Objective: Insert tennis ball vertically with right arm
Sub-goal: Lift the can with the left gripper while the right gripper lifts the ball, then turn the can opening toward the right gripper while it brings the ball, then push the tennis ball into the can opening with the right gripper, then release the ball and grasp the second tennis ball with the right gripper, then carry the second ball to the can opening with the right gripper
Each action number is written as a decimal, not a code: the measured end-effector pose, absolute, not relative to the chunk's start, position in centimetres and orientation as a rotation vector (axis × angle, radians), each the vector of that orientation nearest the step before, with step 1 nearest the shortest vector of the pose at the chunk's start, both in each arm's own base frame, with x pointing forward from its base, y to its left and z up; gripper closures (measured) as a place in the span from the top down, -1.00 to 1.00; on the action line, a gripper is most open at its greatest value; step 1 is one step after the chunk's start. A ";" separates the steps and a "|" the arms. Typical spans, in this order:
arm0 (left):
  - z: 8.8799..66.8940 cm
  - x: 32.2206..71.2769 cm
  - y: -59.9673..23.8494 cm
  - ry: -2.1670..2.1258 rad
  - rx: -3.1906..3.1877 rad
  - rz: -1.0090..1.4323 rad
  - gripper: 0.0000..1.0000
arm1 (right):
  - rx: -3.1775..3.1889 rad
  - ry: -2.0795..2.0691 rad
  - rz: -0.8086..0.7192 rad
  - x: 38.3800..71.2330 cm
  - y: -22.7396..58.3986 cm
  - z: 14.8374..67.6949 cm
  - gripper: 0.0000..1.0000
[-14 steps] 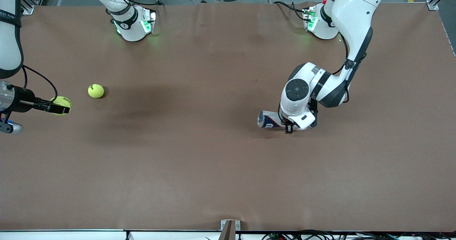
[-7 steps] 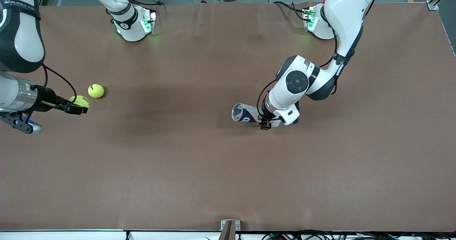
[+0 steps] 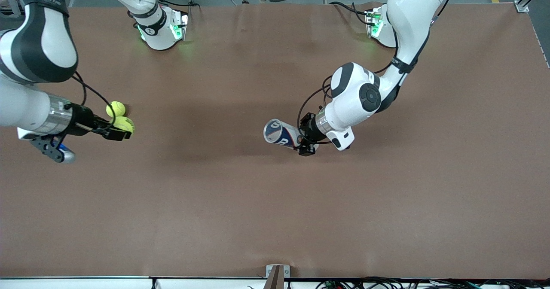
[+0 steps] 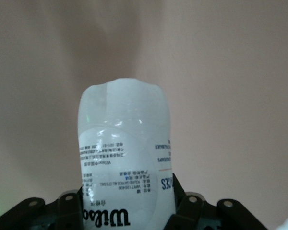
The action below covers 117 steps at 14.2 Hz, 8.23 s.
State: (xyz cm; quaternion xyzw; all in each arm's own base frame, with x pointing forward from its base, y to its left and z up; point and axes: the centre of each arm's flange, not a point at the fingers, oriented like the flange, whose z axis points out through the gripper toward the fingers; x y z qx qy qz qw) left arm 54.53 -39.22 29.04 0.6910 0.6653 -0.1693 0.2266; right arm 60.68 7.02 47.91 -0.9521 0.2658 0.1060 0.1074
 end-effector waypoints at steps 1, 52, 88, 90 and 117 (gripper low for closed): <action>29.4 54.5 -39.5 1.824 1.847 -0.483 0.20 | -2.791 0.815 0.306 60.6 9.1 48.0 0.30; 27.4 50.4 -43.4 1.767 1.583 -0.587 0.08 | -2.662 1.241 0.190 56.2 41.7 46.6 0.40; 22.1 50.1 -42.2 1.510 1.529 -0.768 0.29 | -3.099 0.342 0.042 45.2 -11.4 33.2 1.00; 22.0 50.1 -42.2 1.510 1.529 -0.769 0.34 | -3.111 0.307 0.008 43.4 -11.8 30.6 1.00; 21.9 50.7 -42.3 1.514 1.507 -0.773 0.23 | -3.122 0.285 0.222 41.0 -14.8 22.6 0.32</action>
